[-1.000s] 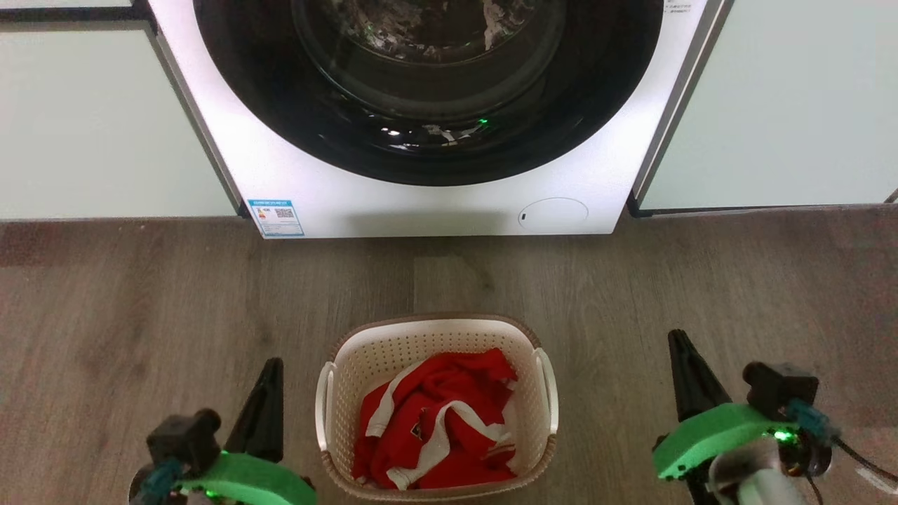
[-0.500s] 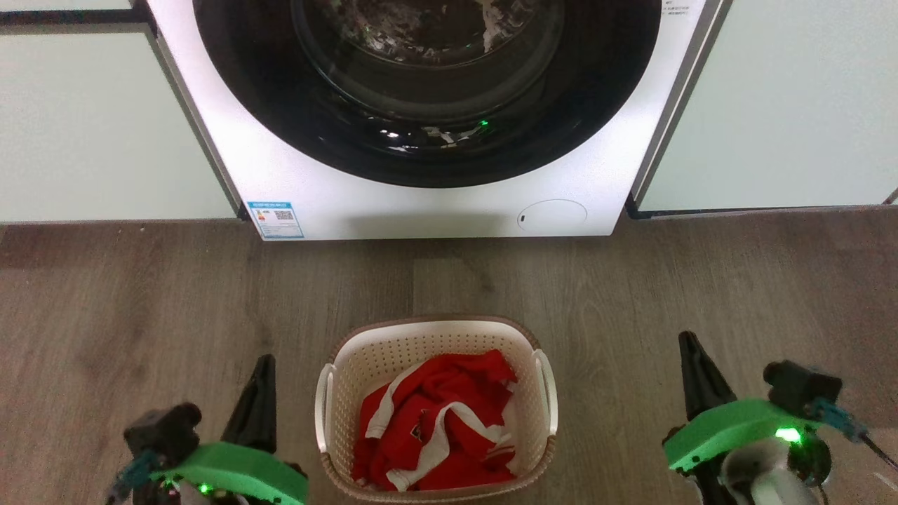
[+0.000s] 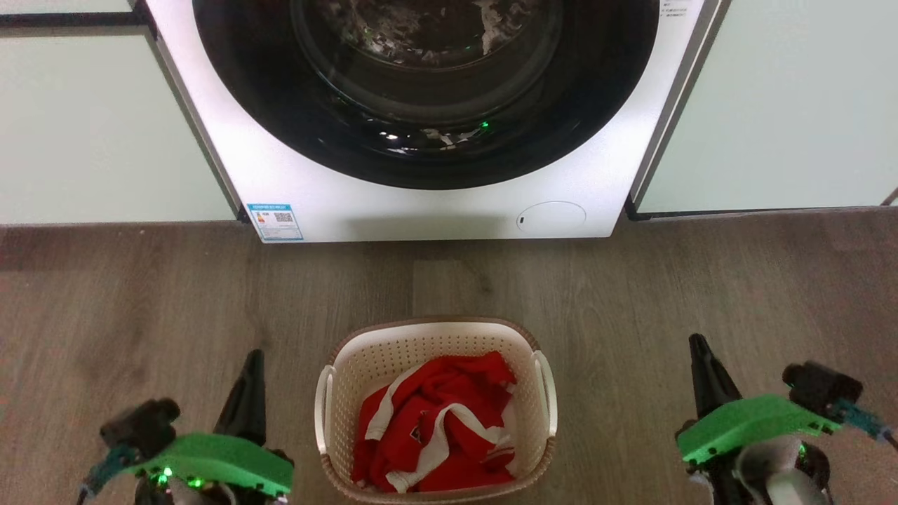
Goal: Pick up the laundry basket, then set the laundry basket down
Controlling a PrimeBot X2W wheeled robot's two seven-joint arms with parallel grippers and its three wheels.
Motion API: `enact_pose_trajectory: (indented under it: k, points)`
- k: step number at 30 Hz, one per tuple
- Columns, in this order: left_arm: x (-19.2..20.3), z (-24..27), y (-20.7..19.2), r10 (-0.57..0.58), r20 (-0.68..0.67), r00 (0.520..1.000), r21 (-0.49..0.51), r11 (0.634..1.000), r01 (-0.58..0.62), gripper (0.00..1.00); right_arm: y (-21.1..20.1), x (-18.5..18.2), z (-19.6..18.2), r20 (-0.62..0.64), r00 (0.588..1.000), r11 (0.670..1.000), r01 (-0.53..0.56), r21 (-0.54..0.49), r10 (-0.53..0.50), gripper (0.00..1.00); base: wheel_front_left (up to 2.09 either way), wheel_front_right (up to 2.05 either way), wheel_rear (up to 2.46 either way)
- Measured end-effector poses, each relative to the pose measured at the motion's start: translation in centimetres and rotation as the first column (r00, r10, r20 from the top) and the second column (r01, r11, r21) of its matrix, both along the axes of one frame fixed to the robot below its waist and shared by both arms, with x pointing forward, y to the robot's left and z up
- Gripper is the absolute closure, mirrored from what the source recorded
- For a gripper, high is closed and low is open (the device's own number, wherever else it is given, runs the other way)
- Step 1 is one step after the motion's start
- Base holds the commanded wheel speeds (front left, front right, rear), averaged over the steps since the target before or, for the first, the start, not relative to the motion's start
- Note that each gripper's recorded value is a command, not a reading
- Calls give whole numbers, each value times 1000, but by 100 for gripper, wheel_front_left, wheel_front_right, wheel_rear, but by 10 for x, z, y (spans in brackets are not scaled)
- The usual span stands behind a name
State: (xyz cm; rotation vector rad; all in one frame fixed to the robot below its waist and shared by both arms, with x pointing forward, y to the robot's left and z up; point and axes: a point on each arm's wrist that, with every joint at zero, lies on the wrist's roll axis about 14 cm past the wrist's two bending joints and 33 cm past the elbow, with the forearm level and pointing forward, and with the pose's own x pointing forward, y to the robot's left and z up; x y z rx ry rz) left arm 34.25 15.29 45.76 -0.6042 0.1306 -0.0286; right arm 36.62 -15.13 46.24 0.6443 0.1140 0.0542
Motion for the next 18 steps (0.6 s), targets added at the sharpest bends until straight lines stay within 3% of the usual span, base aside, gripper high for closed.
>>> enact_pose_trajectory:
  k: [18]
  points:
    - [7, 1, 10, 47, -30, 998, -189, 981, -52, 100, -13, 0, -2, -44, 998, 981, 62, 182, -55, 100, 0, 0, 0]
